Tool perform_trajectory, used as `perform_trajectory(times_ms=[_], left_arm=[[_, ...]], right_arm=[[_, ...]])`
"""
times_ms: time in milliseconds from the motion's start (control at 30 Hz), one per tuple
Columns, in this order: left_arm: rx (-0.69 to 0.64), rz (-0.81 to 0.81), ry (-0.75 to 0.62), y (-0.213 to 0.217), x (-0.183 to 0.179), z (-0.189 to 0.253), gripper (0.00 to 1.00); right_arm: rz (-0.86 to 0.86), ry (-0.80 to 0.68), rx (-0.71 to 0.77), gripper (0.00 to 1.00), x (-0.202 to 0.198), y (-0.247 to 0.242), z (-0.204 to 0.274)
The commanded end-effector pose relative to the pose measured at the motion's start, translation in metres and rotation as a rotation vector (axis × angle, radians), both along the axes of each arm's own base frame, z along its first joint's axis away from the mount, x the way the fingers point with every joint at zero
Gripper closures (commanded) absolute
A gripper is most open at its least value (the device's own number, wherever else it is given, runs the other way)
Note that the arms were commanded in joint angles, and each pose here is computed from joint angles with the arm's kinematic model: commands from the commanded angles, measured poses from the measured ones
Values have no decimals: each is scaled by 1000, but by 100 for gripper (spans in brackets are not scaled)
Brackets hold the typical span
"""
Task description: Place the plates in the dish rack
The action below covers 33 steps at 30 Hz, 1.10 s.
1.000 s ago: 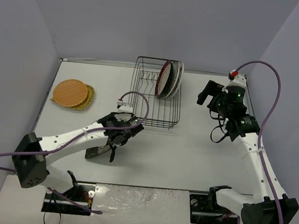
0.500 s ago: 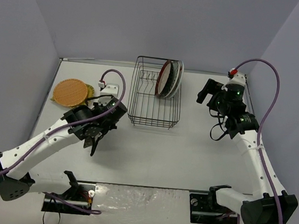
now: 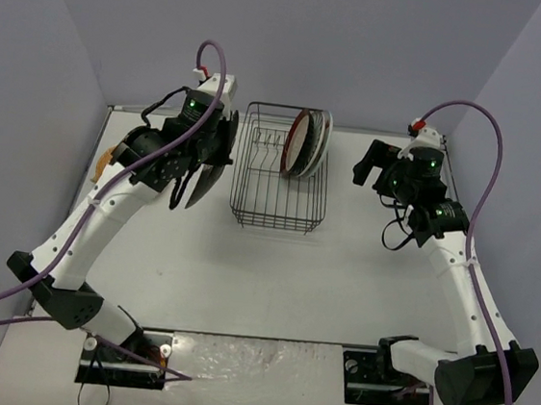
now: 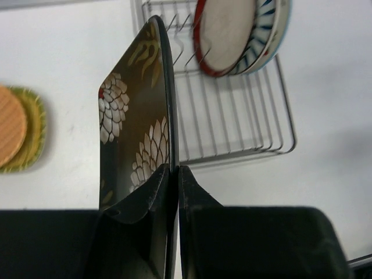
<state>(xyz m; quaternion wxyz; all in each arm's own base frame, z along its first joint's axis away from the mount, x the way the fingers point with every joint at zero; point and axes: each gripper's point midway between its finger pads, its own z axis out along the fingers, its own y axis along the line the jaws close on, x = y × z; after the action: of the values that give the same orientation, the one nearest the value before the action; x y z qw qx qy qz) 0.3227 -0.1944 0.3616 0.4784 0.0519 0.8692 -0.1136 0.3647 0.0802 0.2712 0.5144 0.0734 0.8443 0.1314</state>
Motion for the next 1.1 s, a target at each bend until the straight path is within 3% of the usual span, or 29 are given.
perform_trajectory(times_ms=[0,367,600,1067], left_arm=[[-168,-134,-314,-37,44,111,100],[-406,-164,-434,-81,118,152,100],[-534,-122,-438,-103,160,136,100],[-683,-45,-449,-121,202,121,100]], right_arm=[[45,-189,-7,0,0,1,63],[54,-244,-28,0,-18,-3,77],[47,-246,-22,0,-21,-5,76],[50,-219,-19,0,-28,-5,59]])
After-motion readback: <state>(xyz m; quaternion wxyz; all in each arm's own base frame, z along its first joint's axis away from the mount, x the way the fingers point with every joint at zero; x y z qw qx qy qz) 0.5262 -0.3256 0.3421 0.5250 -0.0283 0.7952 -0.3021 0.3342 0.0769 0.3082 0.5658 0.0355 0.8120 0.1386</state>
